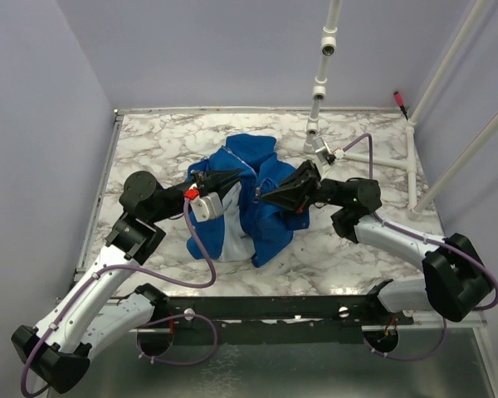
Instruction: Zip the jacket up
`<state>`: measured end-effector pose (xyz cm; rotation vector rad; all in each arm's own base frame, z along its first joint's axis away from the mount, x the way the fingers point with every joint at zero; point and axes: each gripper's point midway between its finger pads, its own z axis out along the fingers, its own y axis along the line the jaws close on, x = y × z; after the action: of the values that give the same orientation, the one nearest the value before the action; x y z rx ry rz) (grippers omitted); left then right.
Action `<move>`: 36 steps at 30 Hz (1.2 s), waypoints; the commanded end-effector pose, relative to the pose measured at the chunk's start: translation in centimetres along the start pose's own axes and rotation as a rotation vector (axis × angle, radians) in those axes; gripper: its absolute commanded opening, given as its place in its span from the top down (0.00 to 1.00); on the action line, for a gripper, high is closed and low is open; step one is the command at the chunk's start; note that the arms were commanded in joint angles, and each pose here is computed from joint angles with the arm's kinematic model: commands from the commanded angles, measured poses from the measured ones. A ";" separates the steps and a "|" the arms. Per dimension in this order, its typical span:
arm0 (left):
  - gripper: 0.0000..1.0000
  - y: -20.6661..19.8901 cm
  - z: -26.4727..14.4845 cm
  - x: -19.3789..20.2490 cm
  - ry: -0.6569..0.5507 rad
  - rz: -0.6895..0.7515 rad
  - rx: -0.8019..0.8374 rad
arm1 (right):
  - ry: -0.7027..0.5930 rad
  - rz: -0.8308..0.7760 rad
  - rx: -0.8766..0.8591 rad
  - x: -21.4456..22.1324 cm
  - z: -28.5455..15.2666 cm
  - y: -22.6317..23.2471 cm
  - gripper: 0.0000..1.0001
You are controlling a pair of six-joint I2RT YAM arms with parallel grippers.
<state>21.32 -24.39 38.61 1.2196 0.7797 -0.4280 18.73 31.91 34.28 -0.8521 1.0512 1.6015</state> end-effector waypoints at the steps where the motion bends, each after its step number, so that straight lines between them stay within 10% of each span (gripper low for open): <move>1: 1.00 0.7 0.0 -2.0 -0.057 0.055 -0.008 | -0.047 -0.049 -0.037 -1.9 0.9 0.7 0.99; 36: 1.00 0.5 -0.2 -2.0 -0.057 0.059 -0.004 | -0.078 -0.063 -0.022 -3.0 1.1 0.7 0.99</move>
<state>21.33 -24.38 38.61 1.2212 0.7773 -0.4247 19.01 31.98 34.98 -0.8384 1.0385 1.6011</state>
